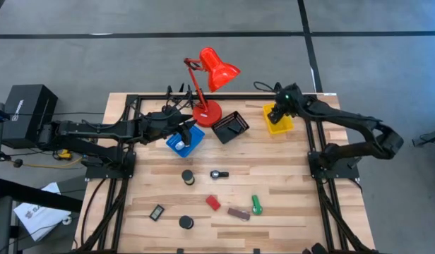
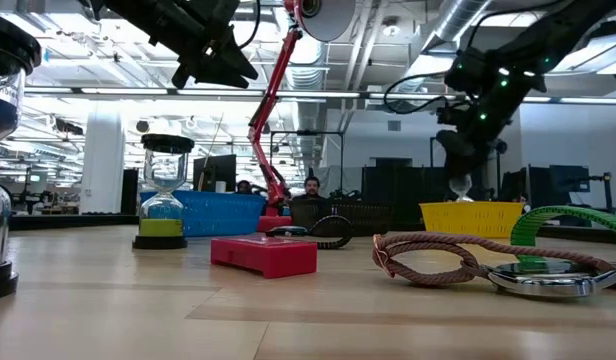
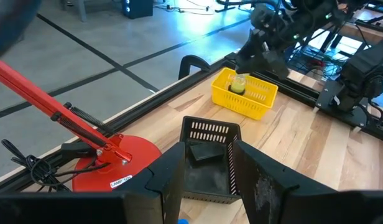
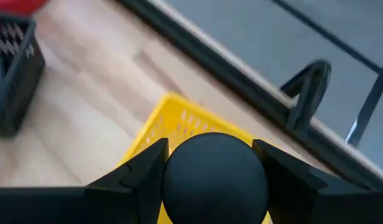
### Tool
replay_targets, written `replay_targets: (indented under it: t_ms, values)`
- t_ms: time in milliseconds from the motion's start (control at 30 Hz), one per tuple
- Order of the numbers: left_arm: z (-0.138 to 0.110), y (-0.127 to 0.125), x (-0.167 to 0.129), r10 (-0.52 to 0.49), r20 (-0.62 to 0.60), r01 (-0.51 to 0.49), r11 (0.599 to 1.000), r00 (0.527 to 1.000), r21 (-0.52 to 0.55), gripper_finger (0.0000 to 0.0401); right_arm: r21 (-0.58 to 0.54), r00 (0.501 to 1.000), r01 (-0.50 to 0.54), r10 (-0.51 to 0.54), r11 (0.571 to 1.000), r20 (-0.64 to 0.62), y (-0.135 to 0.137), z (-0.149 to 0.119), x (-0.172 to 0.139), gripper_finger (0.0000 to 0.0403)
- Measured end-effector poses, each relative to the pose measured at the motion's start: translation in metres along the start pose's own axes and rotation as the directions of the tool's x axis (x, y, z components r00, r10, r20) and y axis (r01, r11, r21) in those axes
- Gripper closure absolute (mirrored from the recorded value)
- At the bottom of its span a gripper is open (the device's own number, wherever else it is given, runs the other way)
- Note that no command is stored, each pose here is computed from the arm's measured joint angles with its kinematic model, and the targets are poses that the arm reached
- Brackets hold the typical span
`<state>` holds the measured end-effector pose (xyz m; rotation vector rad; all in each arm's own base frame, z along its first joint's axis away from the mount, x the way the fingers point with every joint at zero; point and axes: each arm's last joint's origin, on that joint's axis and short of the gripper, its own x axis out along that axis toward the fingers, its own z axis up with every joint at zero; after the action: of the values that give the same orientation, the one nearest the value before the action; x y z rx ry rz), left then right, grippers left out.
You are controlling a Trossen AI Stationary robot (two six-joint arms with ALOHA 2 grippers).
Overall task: Pick & Place Office items
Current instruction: Put the right green hourglass into the yellow bin
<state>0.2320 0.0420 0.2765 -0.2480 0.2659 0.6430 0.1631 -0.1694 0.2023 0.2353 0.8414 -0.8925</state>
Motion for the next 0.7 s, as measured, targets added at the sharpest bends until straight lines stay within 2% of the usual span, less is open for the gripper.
replay_targets:
  t_ms: [100, 300, 600, 700]
  values:
    - [0.000, 0.000, 0.000, 0.000, 0.000, 0.000, 1.000, 1.000, 0.000, 0.0270, 0.021, 1.000, 0.003, -0.004, 1.000, 0.029, 0.000, 0.003, 0.006, 0.0201]
    - [0.000, 0.000, 0.000, 0.000, 0.000, 0.000, 1.000, 1.000, 0.000, 0.0270, 0.170, 1.000, 0.021, -0.019, 0.985, -0.015, -0.003, 0.000, 0.020, 0.0189]
    - [0.000, 0.000, 0.000, 0.000, 0.000, 0.000, 1.000, 1.000, 0.000, 0.0270, 0.218, 0.999, 0.029, -0.023, 0.975, -0.031, -0.003, 0.000, 0.028, 0.0201]
    - [0.000, 0.000, 0.000, 0.000, 0.000, 0.000, 1.000, 1.000, 0.000, 0.0270, 0.217, 0.999, 0.029, -0.021, 0.976, -0.039, -0.003, -0.002, 0.026, 0.0176]
